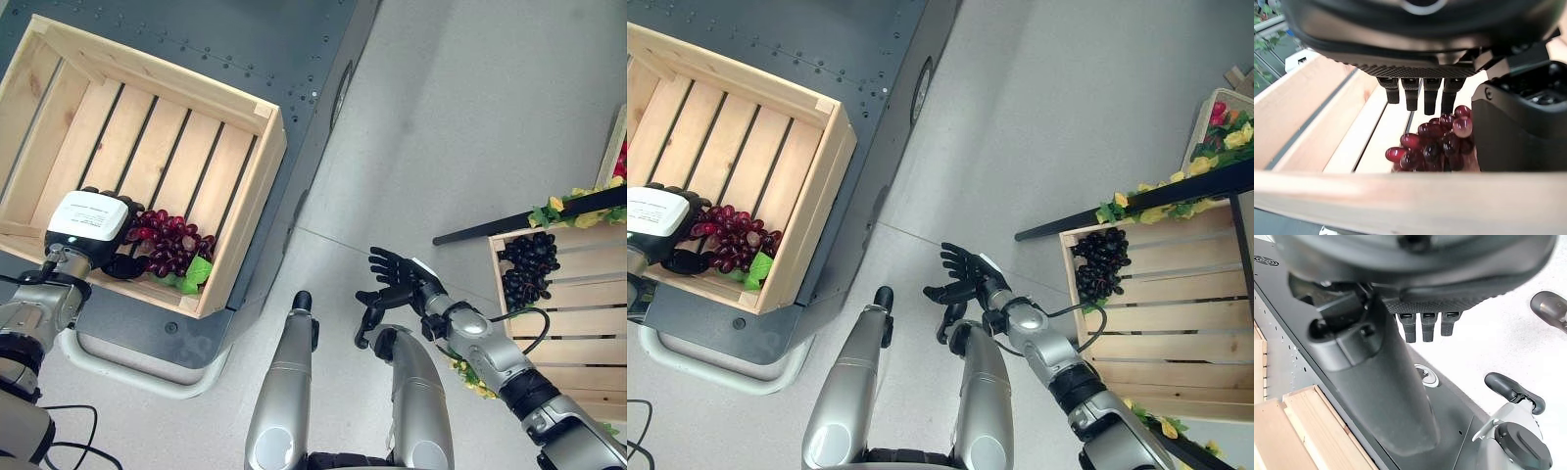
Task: Pick up the fruits from the basket on one side to the basket on the other side
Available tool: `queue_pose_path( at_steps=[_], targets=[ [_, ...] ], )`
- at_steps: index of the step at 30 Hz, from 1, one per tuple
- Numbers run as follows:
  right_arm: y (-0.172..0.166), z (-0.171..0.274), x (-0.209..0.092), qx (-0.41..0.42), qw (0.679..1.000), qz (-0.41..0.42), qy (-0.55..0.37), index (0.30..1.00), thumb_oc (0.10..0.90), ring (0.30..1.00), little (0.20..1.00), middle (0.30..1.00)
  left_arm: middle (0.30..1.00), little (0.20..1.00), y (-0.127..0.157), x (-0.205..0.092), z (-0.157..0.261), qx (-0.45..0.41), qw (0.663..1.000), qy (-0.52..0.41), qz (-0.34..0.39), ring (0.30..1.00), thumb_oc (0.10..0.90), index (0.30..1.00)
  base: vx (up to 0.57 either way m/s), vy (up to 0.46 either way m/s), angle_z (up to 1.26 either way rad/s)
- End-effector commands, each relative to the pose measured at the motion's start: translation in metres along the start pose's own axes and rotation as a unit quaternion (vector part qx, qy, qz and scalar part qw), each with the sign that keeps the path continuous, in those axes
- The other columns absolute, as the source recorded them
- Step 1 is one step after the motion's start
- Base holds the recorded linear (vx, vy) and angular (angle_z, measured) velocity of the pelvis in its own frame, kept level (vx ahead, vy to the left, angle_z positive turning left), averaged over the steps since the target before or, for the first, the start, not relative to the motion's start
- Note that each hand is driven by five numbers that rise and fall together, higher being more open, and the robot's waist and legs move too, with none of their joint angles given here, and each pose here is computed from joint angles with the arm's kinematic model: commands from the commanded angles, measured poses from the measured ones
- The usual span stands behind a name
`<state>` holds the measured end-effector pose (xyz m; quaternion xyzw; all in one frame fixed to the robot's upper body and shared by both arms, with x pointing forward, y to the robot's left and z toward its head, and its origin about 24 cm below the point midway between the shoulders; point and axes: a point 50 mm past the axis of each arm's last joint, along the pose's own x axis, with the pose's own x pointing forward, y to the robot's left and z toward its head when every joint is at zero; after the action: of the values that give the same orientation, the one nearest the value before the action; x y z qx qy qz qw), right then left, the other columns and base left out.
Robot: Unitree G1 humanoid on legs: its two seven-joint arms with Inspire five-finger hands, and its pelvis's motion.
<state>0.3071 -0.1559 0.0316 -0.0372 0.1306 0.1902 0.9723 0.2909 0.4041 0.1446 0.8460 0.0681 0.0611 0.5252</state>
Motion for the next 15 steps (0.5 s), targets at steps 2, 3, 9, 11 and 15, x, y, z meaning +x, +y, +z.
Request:
queue_pose_path(
  at_steps=[2, 3, 9, 11, 15],
  targets=[
    [-0.005, 0.026, -0.007, 0.006, 0.997, 0.004, -0.081, 0.9, 0.8, 0.9, 0.9, 0.9, 0.9, 0.9, 0.031, -0.004, -0.051, 0.032, 0.995, 0.095, 0.004, 0.9, 0.8, 0.9, 0.0, 0.0, 0.0],
    [-0.005, 0.027, -0.007, 0.005, 0.997, 0.003, -0.083, 0.9, 0.8, 0.9, 0.9, 0.9, 0.9, 0.9, 0.034, -0.002, -0.052, 0.035, 0.994, 0.099, 0.004, 0.9, 0.8, 0.9, 0.0, 0.0, 0.0],
    [-0.007, 0.028, -0.007, 0.009, 0.996, -0.002, -0.089, 0.9, 0.8, 0.9, 0.9, 0.9, 0.9, 0.9, 0.039, 0.002, -0.053, 0.04, 0.993, 0.107, 0.004, 0.9, 0.8, 0.9, 0.0, 0.0, 0.0],
    [-0.007, 0.029, -0.008, 0.009, 0.996, -0.004, -0.089, 0.9, 0.8, 0.9, 0.9, 0.9, 0.9, 0.9, 0.039, 0.001, -0.055, 0.05, 0.992, 0.116, 0.011, 0.9, 0.8, 0.9, 0.0, 0.0, 0.0],
    [-0.007, 0.029, -0.009, 0.01, 0.996, -0.004, -0.092, 0.9, 0.8, 0.9, 0.9, 0.9, 0.9, 0.9, 0.038, 0.0, -0.061, 0.068, 0.988, 0.141, 0.007, 0.9, 0.8, 0.9, 0.0, 0.0, 0.0]
  ],
)
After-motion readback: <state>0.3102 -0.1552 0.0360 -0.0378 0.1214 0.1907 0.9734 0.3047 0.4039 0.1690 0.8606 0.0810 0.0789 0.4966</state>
